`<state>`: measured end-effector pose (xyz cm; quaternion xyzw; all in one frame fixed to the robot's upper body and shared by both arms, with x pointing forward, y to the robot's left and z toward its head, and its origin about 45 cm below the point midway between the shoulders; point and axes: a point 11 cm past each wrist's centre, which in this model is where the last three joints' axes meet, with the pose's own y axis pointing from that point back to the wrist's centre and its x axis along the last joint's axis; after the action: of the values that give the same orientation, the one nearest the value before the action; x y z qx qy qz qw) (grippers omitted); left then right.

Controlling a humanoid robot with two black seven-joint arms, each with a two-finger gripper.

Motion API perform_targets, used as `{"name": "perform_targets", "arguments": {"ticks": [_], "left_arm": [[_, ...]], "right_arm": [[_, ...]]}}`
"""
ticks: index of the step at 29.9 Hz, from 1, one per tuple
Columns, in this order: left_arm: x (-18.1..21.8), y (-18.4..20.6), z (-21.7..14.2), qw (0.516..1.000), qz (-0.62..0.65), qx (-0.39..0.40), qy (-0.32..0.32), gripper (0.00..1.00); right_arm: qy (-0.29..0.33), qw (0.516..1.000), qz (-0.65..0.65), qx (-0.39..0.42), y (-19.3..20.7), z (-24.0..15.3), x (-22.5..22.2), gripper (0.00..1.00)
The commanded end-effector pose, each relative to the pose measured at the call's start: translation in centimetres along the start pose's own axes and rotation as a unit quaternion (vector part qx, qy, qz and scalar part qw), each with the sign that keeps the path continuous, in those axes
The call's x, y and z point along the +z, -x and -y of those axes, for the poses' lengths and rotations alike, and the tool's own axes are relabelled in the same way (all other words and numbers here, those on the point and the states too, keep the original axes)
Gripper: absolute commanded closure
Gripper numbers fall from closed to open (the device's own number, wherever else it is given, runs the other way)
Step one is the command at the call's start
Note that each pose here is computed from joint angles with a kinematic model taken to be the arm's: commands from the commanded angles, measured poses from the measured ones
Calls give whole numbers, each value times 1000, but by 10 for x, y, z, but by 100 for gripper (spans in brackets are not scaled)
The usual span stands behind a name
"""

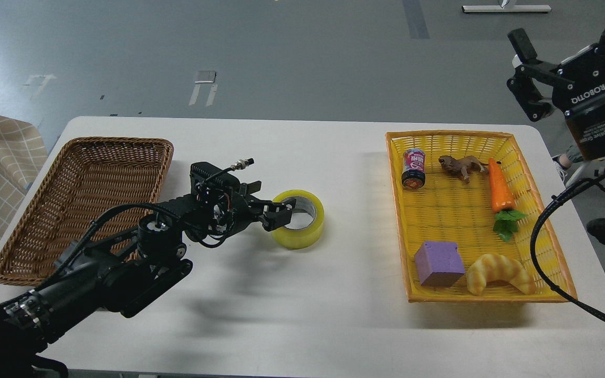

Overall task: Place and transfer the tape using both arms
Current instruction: 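Grasp the tape roll's rim with the left gripper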

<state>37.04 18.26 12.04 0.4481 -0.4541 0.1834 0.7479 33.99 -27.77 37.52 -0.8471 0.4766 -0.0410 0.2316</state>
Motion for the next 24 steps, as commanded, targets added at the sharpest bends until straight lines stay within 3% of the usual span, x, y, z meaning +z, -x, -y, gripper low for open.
{"name": "perform_targets", "arguments": {"ticks": [1, 24], "left_arm": [[0, -1, 0, 1000, 1, 1, 0, 2], [-3, 14, 4, 1000, -1, -23, 1, 2]], "right_arm": [[2, 1000, 2, 4, -1, -2, 2, 0], [-14, 1000, -8, 15, -9, -3, -11, 0]]}}
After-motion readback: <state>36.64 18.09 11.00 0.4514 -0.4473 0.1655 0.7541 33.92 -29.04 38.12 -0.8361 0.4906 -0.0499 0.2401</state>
